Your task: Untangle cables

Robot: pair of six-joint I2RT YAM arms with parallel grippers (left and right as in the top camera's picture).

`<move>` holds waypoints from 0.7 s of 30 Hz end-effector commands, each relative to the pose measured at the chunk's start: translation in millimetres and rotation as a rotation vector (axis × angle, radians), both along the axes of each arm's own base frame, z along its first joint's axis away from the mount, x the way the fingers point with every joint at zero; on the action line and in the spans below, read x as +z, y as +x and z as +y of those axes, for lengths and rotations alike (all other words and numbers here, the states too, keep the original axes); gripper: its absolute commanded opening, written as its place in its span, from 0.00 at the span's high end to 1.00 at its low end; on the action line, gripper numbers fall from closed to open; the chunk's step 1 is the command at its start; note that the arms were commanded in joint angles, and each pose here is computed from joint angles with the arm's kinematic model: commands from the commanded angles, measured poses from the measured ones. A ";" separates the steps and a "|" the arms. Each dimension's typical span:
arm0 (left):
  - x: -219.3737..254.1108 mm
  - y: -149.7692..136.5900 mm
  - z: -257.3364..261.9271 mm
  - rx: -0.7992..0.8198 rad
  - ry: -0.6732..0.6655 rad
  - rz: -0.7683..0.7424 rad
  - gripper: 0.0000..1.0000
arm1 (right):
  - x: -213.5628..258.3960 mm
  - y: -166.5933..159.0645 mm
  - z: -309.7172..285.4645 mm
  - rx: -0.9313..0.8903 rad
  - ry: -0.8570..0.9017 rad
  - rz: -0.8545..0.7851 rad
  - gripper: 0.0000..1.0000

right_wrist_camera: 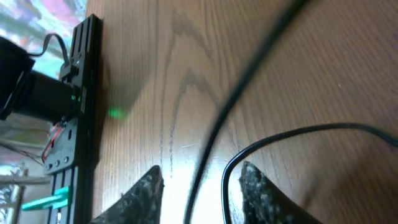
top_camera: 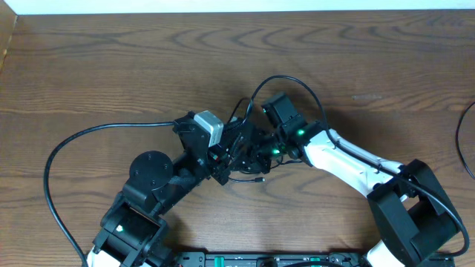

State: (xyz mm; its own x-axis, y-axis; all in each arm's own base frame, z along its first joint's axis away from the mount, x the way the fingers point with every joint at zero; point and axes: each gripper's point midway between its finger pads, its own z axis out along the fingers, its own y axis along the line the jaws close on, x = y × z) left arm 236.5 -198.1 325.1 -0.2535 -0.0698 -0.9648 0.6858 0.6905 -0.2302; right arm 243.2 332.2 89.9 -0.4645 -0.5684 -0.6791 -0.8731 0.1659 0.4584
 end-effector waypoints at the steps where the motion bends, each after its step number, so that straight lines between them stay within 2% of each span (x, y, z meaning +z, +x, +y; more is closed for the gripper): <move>1: 17.3 -0.7 4.2 0.017 -0.019 -0.038 0.92 | -2.2 1.9 -3.1 -0.018 -0.006 0.022 0.79; 4: 17.4 -0.7 4.2 0.017 -0.019 -0.038 0.92 | -4.3 3.6 -4.5 -0.031 -0.020 0.022 0.99; 13: 12.9 8.9 14.9 0.100 -0.002 -0.030 0.92 | -14.6 9.4 -12.0 -0.085 -0.091 0.023 0.99; 21: -20.0 31.9 51.0 0.343 0.117 0.051 0.92 | -31.4 17.2 -35.5 -0.182 -0.209 0.068 0.99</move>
